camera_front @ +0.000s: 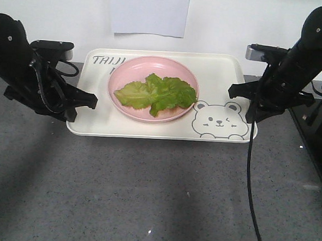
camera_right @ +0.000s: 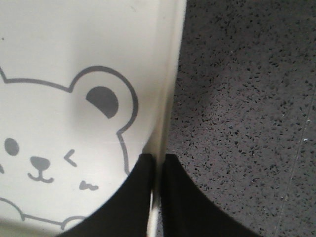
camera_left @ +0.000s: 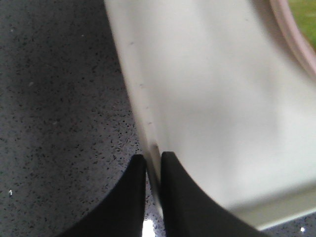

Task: Transfer vegetables to tray and serve
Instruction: 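Hold the tray above the countertop while the base aligns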

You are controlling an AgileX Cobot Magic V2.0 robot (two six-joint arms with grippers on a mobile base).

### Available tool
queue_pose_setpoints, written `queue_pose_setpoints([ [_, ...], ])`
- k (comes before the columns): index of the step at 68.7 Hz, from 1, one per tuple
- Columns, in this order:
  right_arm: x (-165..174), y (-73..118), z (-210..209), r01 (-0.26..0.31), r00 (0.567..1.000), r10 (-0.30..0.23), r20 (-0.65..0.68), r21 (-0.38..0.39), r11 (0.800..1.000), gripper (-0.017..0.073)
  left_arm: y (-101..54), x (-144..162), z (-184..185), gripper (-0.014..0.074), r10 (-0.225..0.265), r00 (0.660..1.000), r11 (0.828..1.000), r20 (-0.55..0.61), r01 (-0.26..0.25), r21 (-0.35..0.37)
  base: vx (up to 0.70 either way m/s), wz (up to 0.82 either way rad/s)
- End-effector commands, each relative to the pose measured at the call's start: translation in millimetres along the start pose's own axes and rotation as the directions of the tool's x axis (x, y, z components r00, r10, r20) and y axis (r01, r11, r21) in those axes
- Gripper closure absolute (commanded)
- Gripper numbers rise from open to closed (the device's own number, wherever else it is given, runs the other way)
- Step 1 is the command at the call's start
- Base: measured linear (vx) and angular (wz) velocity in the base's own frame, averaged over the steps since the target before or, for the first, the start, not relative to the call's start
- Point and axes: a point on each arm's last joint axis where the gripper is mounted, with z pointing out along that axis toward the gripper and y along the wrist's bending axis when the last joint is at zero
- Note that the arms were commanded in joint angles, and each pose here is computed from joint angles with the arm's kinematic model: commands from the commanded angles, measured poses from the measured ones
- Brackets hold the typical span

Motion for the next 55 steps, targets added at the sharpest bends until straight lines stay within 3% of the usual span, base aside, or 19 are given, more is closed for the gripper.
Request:
queue_pose_setpoints([
  [1,4.6,24.4,-32.9,0.026,0.998,-0.017,0.065,-0.136,0.990,0.0564,-23.3,-10.3,-31.5,0.0600,-0.020,0.986,0.990,0.164,-0.003,0.140,0.00,0.00],
  [55,4.6,24.4,-32.9,0.026,0.998,-0.017,0.065,-0.136,0.990,0.0564,-23.3,-10.3,-31.5,0.0600,-0.020,0.986,0.990,0.164,-0.003,0.140,0.00,0.00],
])
